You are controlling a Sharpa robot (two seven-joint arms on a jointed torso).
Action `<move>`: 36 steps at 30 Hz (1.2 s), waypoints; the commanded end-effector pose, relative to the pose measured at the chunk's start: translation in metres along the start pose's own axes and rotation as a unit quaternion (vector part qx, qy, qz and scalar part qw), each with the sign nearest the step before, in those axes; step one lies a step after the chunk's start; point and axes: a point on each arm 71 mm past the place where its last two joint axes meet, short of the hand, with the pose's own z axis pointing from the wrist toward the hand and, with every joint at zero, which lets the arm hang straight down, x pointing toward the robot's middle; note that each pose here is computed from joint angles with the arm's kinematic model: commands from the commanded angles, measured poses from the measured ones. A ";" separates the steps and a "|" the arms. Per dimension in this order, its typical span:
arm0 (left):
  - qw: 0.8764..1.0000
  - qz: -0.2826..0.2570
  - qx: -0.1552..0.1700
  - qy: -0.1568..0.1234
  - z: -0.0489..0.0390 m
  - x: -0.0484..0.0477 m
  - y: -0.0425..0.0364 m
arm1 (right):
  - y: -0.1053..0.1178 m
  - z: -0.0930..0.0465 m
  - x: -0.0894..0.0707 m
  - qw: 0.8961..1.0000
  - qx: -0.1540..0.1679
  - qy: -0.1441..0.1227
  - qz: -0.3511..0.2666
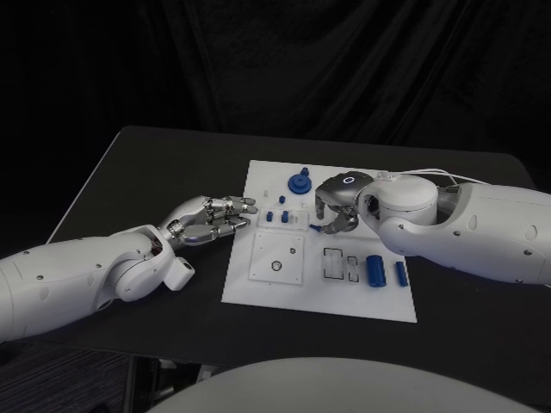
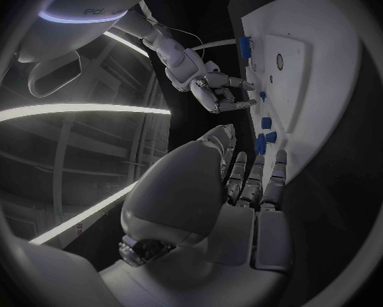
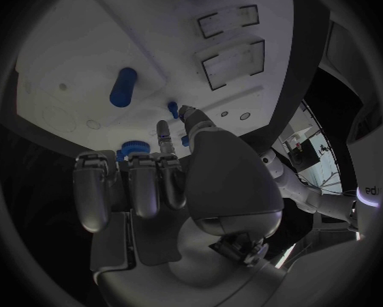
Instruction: Assemble the parts on the task board
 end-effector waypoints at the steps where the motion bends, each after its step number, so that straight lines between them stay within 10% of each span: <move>1: 1.000 -0.007 0.008 0.003 0.0000 0.0015 -0.0010 | 0.000 0.002 0.002 1.000 0.017 0.002 -0.006; 36: 1.000 -0.009 0.008 0.005 -0.0006 0.0027 -0.0005 | 0.010 0.012 0.023 0.999 0.027 0.026 -0.011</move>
